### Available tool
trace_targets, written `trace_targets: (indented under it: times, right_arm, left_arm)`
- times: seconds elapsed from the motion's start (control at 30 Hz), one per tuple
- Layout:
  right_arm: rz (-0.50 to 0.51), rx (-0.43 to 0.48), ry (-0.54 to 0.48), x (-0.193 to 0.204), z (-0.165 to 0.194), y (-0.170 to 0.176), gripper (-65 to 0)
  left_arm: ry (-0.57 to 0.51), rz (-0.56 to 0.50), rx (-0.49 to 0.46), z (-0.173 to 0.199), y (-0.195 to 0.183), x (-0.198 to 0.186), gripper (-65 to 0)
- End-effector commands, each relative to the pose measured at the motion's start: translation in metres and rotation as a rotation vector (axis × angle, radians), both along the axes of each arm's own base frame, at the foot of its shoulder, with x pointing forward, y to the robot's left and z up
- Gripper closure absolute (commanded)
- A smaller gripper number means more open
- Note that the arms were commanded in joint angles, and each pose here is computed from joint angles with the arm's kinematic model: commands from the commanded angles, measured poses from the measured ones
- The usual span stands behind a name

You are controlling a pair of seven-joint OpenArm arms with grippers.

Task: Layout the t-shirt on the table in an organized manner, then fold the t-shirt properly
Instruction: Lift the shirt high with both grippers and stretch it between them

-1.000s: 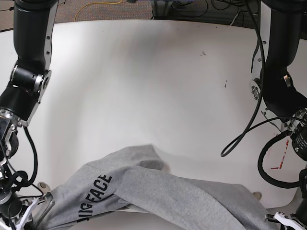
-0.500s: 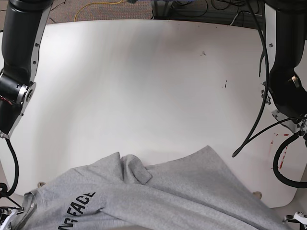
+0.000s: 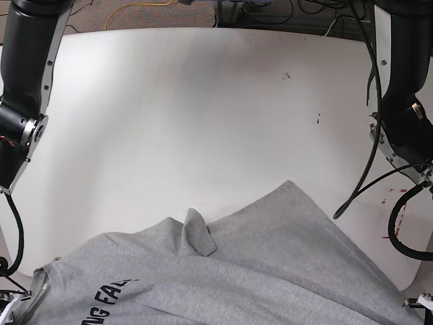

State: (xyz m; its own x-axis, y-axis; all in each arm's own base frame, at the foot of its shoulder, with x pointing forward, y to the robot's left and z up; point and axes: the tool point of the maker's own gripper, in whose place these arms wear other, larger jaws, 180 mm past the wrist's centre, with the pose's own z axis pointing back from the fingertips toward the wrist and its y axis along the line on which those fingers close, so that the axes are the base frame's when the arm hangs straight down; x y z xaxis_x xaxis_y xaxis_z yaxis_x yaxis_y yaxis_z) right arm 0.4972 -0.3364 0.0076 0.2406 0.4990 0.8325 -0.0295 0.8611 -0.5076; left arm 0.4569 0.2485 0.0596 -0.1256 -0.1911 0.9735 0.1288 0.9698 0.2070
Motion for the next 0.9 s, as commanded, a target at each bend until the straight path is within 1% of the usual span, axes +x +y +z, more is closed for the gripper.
trace_targets:
  times: [0.0,0.07,0.23,0.4,0.53,0.63,0.73,0.87]
  right_arm:
    - [0.002,-0.005,-0.096,-0.005,0.036,-0.002,0.0]
    - [0.003,-0.006,-0.098,-0.005,0.037,-0.001,0.0]
    - [0.004,-0.003,-0.136,-0.006,0.057,-0.001,0.0]
    - [0.003,-0.003,-0.155,-0.007,0.066,-0.001,0.0]
    - [0.002,-0.006,-0.158,-0.008,0.068,-0.001,0.0]
    - [0.004,-0.006,-0.139,-0.007,0.058,0.000,0.0]
    - [0.005,-0.013,-0.109,-0.007,0.040,0.000,0.0]
    - [0.017,-0.052,-0.060,-0.014,0.005,0.009,0.0]
  left_arm:
    - [-0.075,0.004,0.004,0.026,0.002,-0.006,-0.8]
    - [-0.076,0.002,0.006,0.027,0.001,-0.006,-0.8]
    - [-0.084,-0.008,-0.020,0.038,0.004,0.000,-0.8]
    - [-0.080,-0.014,-0.048,0.046,0.009,0.006,-0.8]
    - [-0.079,-0.019,-0.049,0.046,0.007,0.007,-0.8]
    - [-0.072,-0.018,-0.048,0.042,0.007,0.008,-0.8]
    - [-0.029,-0.019,-0.046,0.021,0.006,0.011,-0.8]
    - [0.003,-0.019,0.002,-0.002,0.003,0.007,-0.7]
